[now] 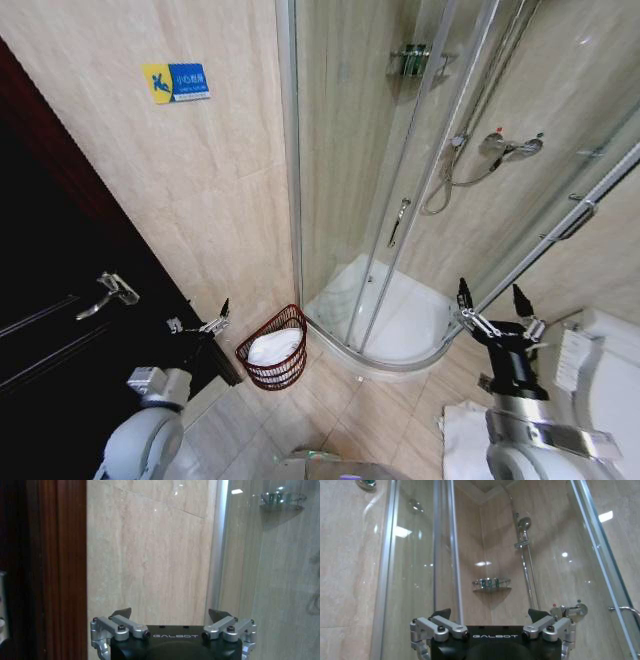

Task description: Discard the used towel into the hamper.

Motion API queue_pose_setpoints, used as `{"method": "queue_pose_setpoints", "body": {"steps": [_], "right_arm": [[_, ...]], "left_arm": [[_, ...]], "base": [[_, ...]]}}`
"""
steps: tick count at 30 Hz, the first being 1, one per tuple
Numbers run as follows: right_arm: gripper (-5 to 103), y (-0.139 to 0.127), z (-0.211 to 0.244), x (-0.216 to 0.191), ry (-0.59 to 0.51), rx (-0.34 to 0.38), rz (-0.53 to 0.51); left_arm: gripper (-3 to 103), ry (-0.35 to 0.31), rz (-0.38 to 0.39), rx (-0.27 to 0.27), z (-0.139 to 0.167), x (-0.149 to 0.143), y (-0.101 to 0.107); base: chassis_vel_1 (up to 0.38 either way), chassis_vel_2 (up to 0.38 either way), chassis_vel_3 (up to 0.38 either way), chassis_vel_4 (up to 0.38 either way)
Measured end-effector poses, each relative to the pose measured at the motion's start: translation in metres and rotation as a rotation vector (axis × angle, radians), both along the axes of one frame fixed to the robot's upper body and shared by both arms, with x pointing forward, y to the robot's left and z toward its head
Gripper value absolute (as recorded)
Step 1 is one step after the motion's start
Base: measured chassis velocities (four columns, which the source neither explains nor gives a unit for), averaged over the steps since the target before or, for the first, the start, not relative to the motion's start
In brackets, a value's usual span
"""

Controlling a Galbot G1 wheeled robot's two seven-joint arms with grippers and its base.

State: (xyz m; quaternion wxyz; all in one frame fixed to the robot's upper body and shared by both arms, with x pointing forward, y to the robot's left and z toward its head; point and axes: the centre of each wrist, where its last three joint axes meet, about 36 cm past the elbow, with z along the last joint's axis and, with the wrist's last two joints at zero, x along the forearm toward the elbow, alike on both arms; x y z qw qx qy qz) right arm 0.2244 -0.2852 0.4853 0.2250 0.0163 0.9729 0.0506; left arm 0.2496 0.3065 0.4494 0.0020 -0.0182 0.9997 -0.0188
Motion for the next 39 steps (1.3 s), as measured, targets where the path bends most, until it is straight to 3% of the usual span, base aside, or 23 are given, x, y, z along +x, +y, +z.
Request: {"method": "queue_pose_setpoints", "body": {"steps": [20,39], "right_arm": [[100,-0.0020,-0.0038,0.0006,-0.040,0.002,-0.026],[100,-0.0033,-0.0069,-0.0002,-0.066,0.009,-0.037]], "left_arm": [[100,0.000,0.000,0.000,0.0000,0.0000,-0.0001],[100,0.000,0.000,0.000,0.0000,0.0000,0.0000]], "base": [[-0.176,-0.191,0.181,0.156],[-0.007,-0.010,-0.029,-0.031]]}}
